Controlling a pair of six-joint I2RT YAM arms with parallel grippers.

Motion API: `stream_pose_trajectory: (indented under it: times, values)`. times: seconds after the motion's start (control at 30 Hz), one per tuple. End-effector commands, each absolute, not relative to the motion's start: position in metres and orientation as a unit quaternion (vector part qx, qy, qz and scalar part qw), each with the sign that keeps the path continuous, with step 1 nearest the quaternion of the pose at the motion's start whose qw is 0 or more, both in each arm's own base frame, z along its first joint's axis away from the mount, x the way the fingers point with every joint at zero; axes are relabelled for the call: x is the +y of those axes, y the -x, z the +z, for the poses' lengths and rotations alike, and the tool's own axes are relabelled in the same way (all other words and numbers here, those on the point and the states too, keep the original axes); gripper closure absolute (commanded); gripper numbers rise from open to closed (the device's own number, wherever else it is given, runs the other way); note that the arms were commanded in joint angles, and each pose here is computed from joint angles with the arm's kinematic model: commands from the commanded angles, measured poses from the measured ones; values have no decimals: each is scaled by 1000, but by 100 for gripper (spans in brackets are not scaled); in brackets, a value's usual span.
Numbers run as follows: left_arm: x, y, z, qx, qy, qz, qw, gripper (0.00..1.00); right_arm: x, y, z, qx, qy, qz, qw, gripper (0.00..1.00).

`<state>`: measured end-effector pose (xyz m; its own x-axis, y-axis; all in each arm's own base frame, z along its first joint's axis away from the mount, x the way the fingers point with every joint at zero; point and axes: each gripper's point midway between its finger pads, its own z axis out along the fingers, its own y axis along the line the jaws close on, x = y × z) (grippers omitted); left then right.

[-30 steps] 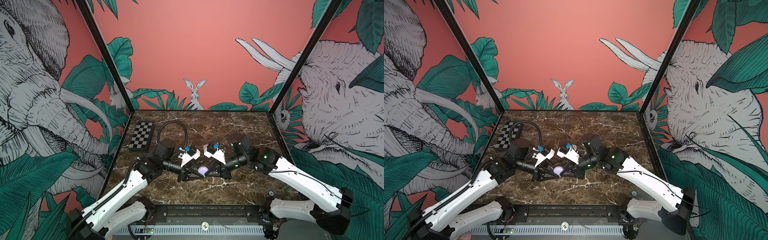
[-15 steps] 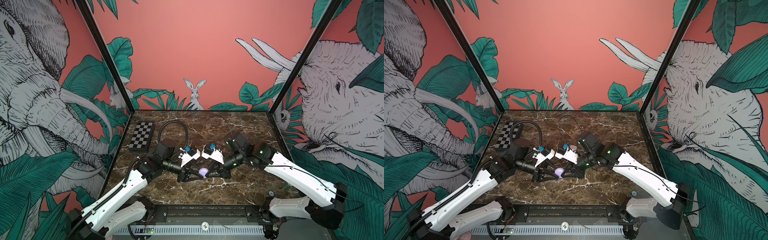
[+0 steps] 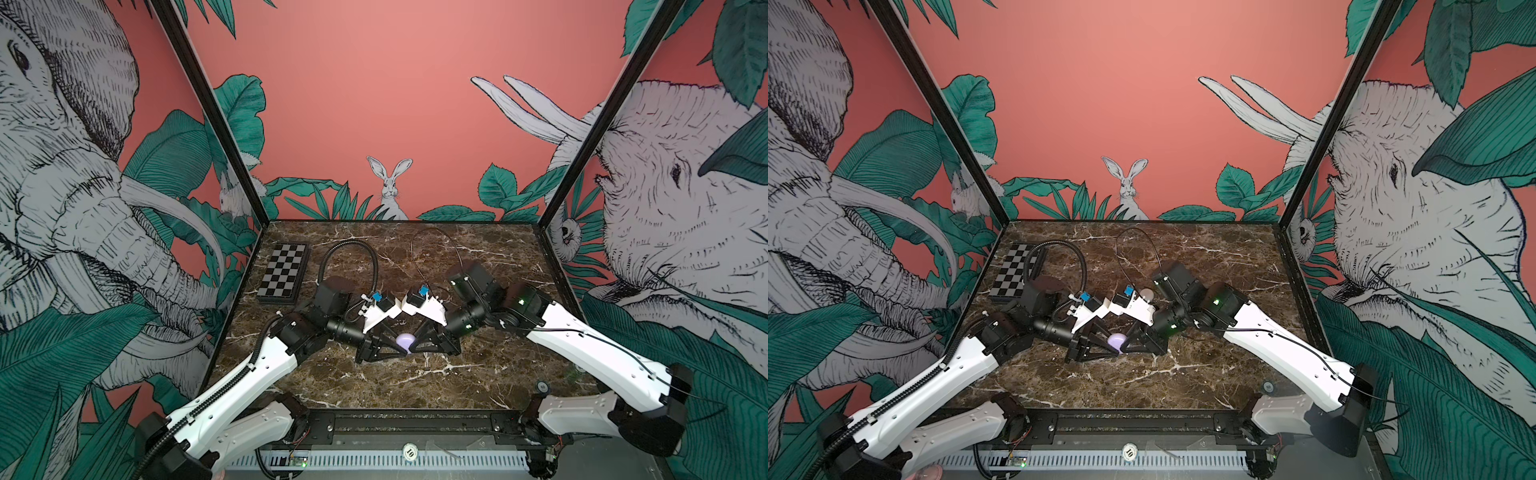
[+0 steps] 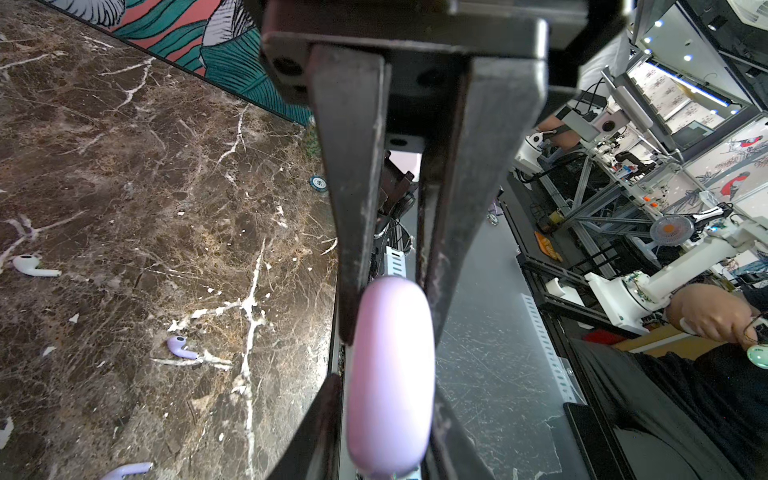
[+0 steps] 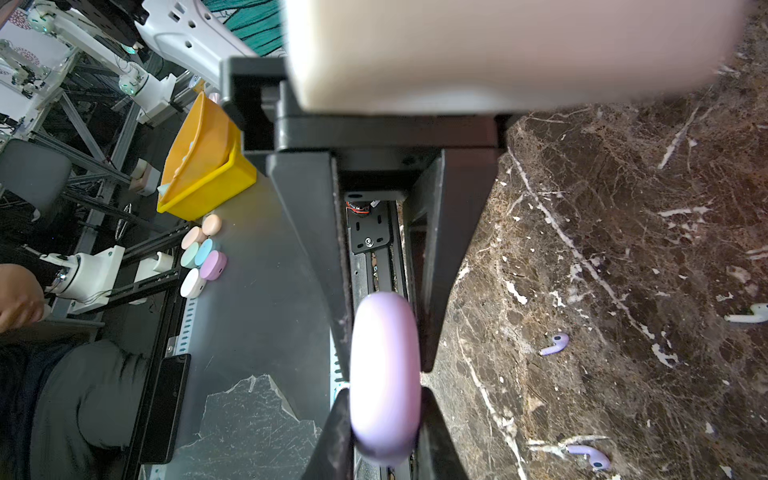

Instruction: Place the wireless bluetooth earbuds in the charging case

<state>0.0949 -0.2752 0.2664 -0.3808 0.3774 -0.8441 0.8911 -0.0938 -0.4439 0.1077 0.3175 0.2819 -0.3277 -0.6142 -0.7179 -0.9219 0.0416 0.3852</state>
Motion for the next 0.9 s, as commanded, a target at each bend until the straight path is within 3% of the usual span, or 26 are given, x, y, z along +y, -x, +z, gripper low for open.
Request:
stream_pose_trajectory:
  times: [0.0, 0.43, 0.6, 0.67, 0.8, 0.87]
  values:
    - [-276, -92, 277, 616, -512, -548, 241, 68, 322, -108, 285, 688, 556, 427, 190, 100]
    - [-276, -92, 277, 615, -513, -546, 245, 72, 322, -109, 282, 692, 555, 422, 187, 100]
    - [-276, -92, 276, 614, -514, -546, 245, 87, 325, -109, 280, 693, 555, 422, 181, 100]
    - [-276, -93, 276, 614, -514, -546, 246, 100, 324, -108, 281, 692, 556, 423, 182, 100]
    - [-275, -94, 275, 615, -514, -540, 256, 100, 324, -110, 281, 694, 555, 419, 186, 100]
    - [-277, -97, 275, 613, -514, -538, 266, 100, 323, -110, 282, 694, 555, 417, 192, 73]
